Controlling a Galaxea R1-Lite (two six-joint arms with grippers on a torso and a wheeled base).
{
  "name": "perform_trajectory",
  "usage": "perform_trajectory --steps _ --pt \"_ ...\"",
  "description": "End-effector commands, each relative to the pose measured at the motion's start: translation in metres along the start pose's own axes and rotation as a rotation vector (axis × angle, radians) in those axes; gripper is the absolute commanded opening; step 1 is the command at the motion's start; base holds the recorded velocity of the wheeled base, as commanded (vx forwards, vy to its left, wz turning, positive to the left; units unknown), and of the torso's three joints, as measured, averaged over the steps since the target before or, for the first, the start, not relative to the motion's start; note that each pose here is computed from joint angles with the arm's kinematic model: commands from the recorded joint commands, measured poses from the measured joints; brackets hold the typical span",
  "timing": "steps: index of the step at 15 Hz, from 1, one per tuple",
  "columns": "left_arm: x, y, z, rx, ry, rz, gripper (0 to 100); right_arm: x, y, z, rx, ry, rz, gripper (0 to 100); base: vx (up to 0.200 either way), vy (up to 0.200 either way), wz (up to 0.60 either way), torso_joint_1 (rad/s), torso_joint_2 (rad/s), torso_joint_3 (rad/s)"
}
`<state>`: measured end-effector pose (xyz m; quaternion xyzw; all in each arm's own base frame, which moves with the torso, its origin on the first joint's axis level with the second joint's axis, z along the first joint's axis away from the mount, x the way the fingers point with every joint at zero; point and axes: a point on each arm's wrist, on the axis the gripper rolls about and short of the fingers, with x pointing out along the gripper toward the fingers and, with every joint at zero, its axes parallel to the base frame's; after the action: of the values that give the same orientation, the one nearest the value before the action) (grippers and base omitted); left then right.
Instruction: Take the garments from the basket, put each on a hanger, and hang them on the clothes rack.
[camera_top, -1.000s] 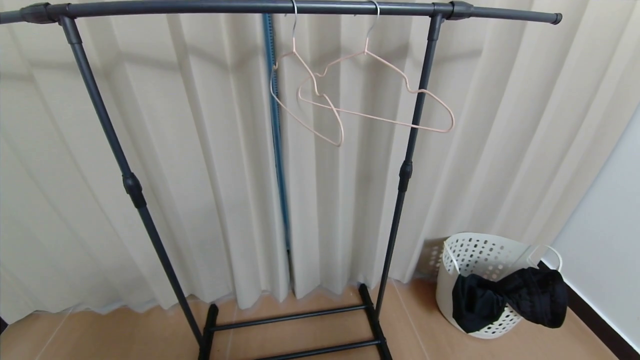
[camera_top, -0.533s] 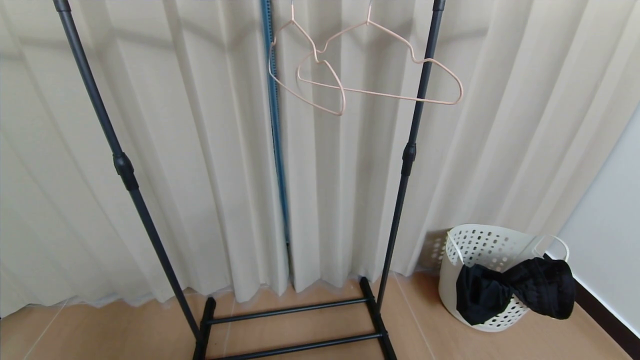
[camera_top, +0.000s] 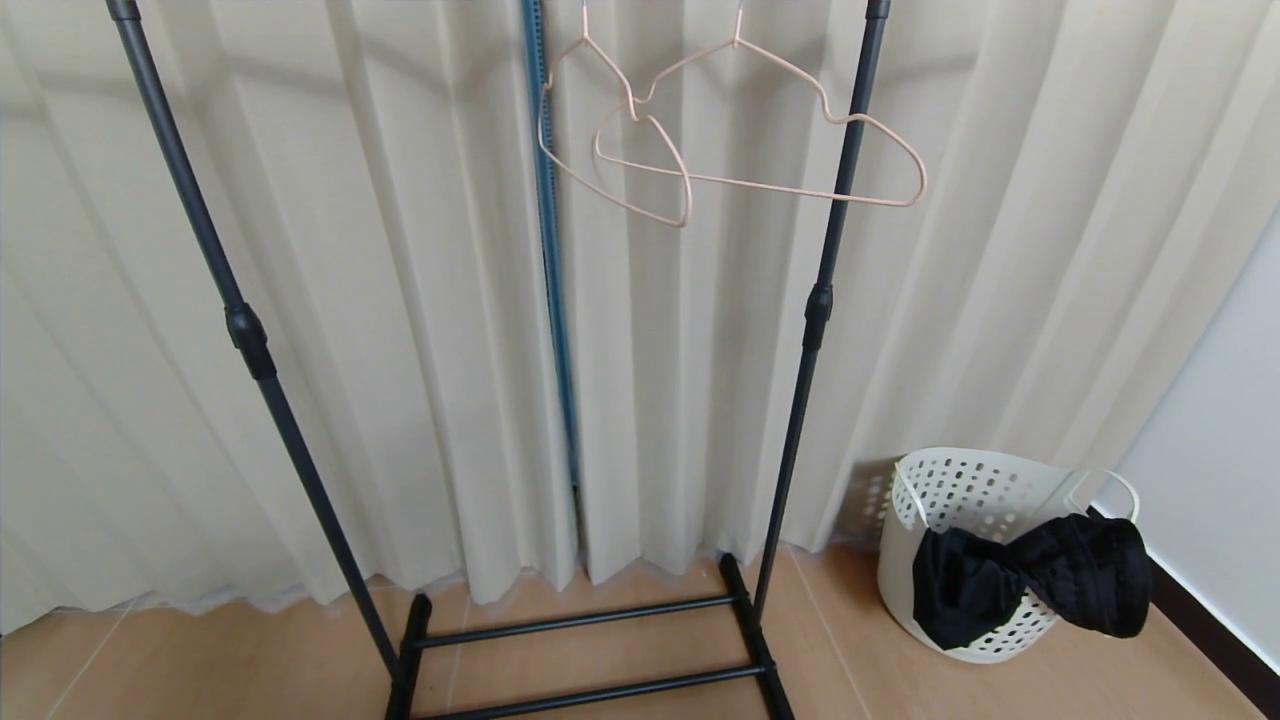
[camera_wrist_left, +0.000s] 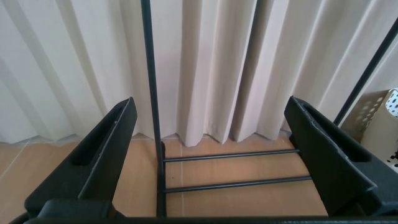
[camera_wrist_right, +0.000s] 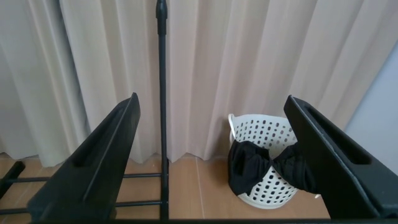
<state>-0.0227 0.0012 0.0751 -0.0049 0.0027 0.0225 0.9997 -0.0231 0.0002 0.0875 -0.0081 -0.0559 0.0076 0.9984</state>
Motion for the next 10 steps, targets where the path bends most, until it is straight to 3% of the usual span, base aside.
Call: perform_trajectory --steps 1,10 --pt "0.0000 0.0000 -0.0002 -0.001 0.002 0.001 100 0.0000 0.0000 0.0000 0.002 0.000 -0.001 100 0.000 0.000 0.00 0.000 0.00 0.000" --pt "-0.0001 0.0000 0.0000 -0.001 0.002 -0.002 100 0.0000 0.0000 0.0000 0.002 0.000 0.001 100 0.000 0.000 0.00 0.000 0.00 0.000"
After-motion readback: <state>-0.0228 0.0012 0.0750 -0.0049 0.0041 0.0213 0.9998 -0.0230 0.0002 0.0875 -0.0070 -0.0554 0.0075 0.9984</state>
